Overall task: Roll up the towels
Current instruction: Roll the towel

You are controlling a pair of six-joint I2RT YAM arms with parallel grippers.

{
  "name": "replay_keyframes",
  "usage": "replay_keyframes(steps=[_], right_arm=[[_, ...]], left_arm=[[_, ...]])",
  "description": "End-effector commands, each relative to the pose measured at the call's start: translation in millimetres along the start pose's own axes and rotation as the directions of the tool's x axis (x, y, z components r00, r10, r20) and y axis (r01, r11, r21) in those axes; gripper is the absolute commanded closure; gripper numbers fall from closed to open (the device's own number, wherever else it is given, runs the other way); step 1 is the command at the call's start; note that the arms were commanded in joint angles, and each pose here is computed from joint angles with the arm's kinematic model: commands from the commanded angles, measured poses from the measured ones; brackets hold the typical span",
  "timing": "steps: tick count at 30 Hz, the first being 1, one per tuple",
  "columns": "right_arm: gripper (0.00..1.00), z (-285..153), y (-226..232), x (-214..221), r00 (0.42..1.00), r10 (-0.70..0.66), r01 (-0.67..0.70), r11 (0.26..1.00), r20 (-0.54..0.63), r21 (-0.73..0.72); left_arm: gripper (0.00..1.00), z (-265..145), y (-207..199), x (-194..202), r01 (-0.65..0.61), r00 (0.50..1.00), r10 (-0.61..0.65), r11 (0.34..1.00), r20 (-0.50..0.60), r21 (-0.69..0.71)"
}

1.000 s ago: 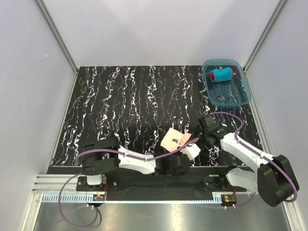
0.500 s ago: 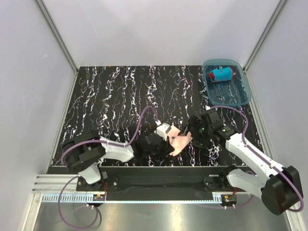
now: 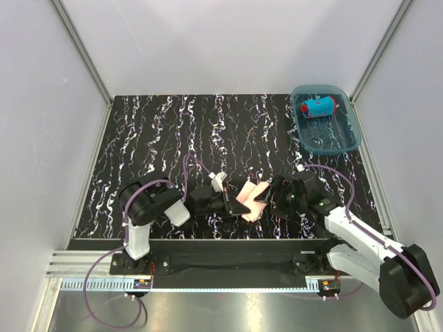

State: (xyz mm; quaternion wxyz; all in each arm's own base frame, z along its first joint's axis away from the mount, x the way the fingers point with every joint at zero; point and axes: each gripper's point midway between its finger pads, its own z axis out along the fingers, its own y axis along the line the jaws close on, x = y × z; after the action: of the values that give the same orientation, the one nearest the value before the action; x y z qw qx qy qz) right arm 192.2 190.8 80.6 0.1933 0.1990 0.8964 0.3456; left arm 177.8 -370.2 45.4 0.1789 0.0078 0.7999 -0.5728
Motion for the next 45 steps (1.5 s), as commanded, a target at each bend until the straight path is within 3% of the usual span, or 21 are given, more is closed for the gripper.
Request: replay_keyframes(steps=[1,6,10,13,16,17,22,26,30,31,33,34,36,37,39,45], right_arm=[[0.02,9,16,-7,0.999,-0.018,0.02,0.995,0.031,-0.093],[0.05,25,10,-10,0.999,-0.017,0.02,0.996,0.043,-0.089],[0.14,38,10,-15,0.998,-0.023,0.028,0.995,0.051,-0.101],[0.26,47,4,-12,0.999,-0.017,0.02,0.995,0.033,-0.096],[0.46,52,-1,-9,1.0,-0.017,0.018,0.996,0.021,-0.086],[0.57,53,-2,-9,1.0,-0.016,0.018,0.996,0.02,-0.084],[0.76,50,-2,-8,0.999,-0.026,0.028,0.997,0.018,-0.072],[0.81,45,-2,-10,0.999,-0.029,0.031,0.998,0.023,-0.055],[0.85,41,-5,-10,1.0,-0.027,0.027,0.999,0.014,-0.021],[0.86,41,-10,-7,1.0,-0.022,0.022,1.0,0.002,0.005],[0.86,39,-13,-6,1.0,-0.012,0.012,0.999,-0.008,0.035],[0.86,39,-16,-7,1.0,-0.006,0.007,0.998,-0.007,0.055],[0.87,38,-19,-6,1.0,0.005,-0.003,0.996,-0.02,0.088],[0.87,39,-21,-6,1.0,0.01,-0.008,0.994,-0.026,0.106],[0.87,38,-18,-6,0.999,0.015,-0.01,0.993,-0.039,0.12],[0.87,41,-18,-4,0.997,0.021,-0.008,0.988,-0.081,0.155]], left_arm=[[1.0,-8,-43,-3,0.059,0.998,-0.059,0.975,-0.009,0.214],[1.0,-11,-39,1,0.07,0.998,-0.069,0.974,-0.01,0.214],[1.0,-10,-37,2,0.086,0.996,-0.084,0.973,-0.02,0.214],[1.0,-7,-38,0,0.096,0.995,-0.093,0.97,-0.022,0.225],[1.0,-5,-41,-2,0.099,0.995,-0.097,0.967,-0.02,0.236],[1.0,-5,-41,-2,0.098,0.995,-0.096,0.967,-0.021,0.234],[0.95,-8,-43,-3,0.04,0.999,-0.039,0.976,-0.01,0.214],[0.75,-10,-35,-2,-0.025,0.999,0.028,0.993,-0.022,0.117],[0.31,-16,-23,-16,-0.201,0.979,0.202,0.978,0.007,-0.051],[0.26,-23,-17,-11,-0.224,0.975,0.222,0.966,-0.03,-0.131],[0.17,-24,-21,-32,-0.356,0.931,0.366,0.906,0.003,-0.227],[0.16,-32,-20,-23,-0.398,0.914,0.403,0.872,-0.045,-0.285],[0.15,-33,-33,-43,-0.504,0.842,0.539,0.777,-0.014,-0.377],[0.14,-35,-36,-29,-0.552,0.813,0.579,0.733,-0.061,-0.398],[0.14,-35,-48,-40,-0.618,0.733,0.679,0.633,-0.05,-0.466],[0.13,-19,-69,0,-0.773,0.535,0.832,0.41,-0.15,-0.484]])
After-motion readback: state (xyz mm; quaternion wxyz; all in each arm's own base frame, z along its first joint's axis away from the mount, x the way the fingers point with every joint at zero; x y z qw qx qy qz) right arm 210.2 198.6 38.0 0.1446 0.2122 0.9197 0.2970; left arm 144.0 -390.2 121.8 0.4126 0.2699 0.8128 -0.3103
